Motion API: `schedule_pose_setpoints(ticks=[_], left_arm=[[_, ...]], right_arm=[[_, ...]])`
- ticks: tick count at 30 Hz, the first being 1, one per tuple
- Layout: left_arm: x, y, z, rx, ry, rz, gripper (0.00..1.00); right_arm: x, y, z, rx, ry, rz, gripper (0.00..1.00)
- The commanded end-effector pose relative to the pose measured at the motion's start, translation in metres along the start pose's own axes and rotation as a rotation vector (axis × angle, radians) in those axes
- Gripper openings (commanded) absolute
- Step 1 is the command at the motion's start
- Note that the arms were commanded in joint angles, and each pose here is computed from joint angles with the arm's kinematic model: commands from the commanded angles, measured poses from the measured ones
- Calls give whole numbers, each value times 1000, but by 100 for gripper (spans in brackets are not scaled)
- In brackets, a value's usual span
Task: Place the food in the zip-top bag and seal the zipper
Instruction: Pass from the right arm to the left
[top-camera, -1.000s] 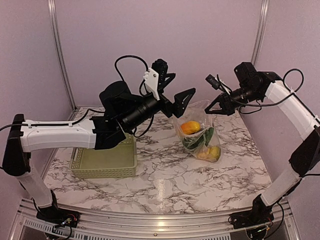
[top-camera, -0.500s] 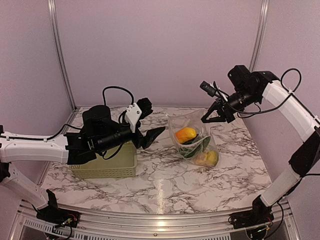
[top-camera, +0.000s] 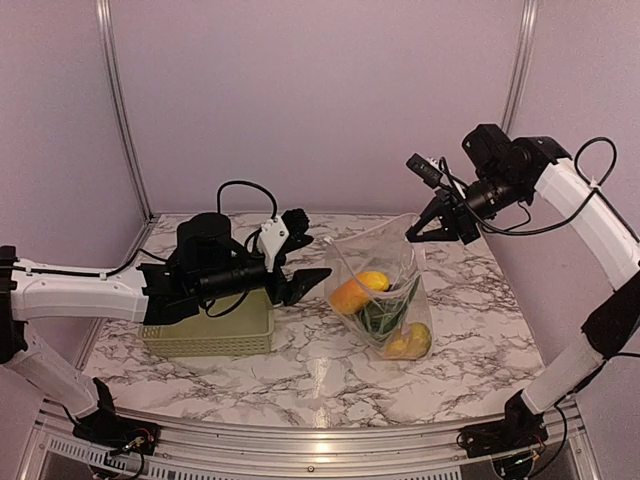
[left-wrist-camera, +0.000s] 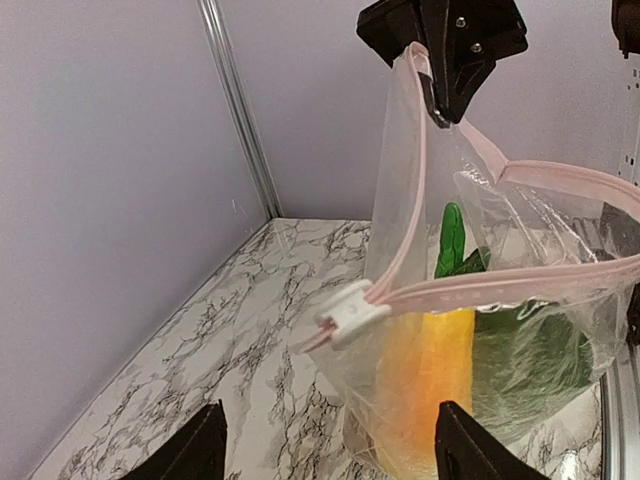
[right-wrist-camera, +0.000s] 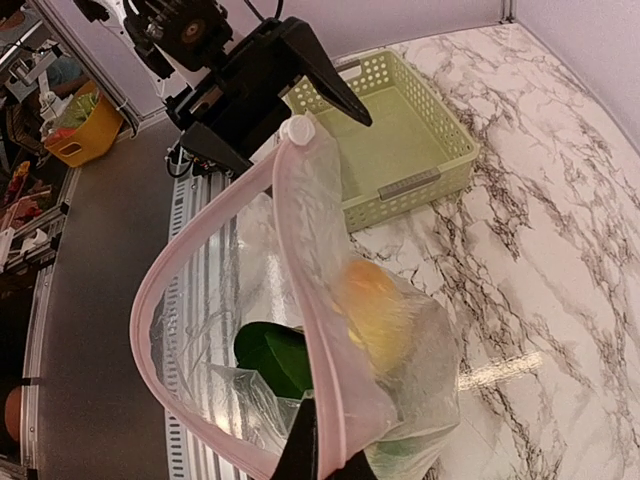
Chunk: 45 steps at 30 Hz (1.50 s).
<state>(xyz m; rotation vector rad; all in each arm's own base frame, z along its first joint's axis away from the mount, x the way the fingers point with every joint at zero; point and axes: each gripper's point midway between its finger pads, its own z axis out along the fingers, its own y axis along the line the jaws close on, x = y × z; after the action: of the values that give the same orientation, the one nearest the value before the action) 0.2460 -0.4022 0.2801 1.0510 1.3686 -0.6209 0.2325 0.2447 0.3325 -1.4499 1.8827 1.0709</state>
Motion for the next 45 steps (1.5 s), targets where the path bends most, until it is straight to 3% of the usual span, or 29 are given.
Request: schedule_pose_setpoints(ticks=[1, 6, 10, 17, 19, 22, 24, 27, 33, 35, 40, 45], left_arm=[[10, 11, 16, 71, -45, -94, 72], [11, 4, 28, 236, -103, -153, 61], [8, -14, 37, 369, -131, -149, 59], [4, -15, 43, 397, -142, -105, 57], [6, -15, 49, 403, -125, -106, 48], [12, -13, 57, 404, -97, -114, 24], [12, -9, 58, 376, -107, -120, 18], [9, 0, 57, 317, -117, -135, 0], [0, 33, 42, 107, -122, -227, 0], [1, 54, 35, -36, -97, -260, 0], [4, 92, 13, -291, -83, -439, 0], [10, 89, 23, -317, -17, -474, 0]], right_arm=[[-10, 12, -2, -39, -26, -39, 0], [-5, 8, 2, -41, -11, -24, 0], [-1, 2, 6, -41, 6, -9, 0], [2, -3, 10, -41, 17, 3, 0], [2, -4, 11, -42, 18, 4, 0], [1, -7, 12, -40, 22, 8, 0], [1, -9, 12, -37, 23, 8, 0], [0, -13, 12, -29, 28, 11, 0], [-8, -52, -2, 212, 57, 26, 0], [-11, -63, -10, 277, 50, 36, 0], [-16, -65, -17, 306, 29, 38, 24], [-38, -23, -23, 229, -30, -94, 30]])
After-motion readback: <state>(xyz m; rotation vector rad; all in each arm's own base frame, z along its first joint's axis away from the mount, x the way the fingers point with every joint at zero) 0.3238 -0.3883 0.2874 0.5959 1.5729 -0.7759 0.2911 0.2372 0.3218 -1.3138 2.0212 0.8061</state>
